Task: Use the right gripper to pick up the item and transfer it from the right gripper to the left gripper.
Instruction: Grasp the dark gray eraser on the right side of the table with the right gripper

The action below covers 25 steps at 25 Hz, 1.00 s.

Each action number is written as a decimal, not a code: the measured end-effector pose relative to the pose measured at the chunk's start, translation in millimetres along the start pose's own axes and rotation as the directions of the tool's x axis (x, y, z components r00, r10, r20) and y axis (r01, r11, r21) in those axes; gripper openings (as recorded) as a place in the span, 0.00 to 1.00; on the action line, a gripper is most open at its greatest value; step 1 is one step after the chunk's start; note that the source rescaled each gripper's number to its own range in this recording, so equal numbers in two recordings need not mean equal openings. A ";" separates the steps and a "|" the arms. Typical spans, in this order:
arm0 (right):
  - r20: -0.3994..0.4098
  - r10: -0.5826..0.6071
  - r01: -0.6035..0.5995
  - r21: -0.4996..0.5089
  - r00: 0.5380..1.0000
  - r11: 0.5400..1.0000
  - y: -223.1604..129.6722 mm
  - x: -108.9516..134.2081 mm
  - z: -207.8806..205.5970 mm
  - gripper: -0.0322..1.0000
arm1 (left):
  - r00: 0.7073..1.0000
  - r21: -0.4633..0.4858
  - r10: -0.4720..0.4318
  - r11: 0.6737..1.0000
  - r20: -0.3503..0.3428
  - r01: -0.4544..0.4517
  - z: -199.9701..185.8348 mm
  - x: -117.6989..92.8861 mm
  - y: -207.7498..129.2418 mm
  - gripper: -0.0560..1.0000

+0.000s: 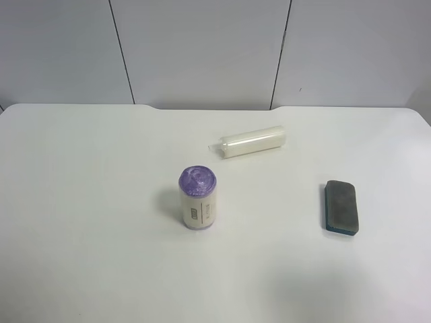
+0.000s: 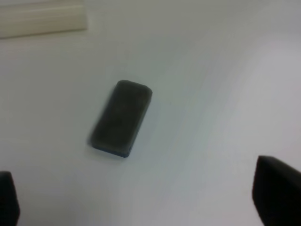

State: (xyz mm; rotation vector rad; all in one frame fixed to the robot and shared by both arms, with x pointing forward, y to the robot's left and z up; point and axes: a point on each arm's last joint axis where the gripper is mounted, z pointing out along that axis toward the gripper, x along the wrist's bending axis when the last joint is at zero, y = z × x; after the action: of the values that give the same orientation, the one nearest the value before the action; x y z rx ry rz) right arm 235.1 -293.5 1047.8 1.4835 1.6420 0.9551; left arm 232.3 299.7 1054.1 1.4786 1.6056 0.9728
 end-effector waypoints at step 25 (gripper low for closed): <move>-0.006 0.034 -0.033 0.110 0.999 0.993 11.2 -0.5 0.7 1.00 | 1.000 0.000 0.000 1.000 0.000 0.000 0.0 0.0 0.0 1.00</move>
State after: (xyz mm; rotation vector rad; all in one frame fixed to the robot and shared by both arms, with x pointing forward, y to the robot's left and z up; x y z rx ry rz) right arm 241.0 -293.3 1057.4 1.5870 1.7041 0.9020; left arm 232.3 299.7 1054.1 1.4786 1.6056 0.9728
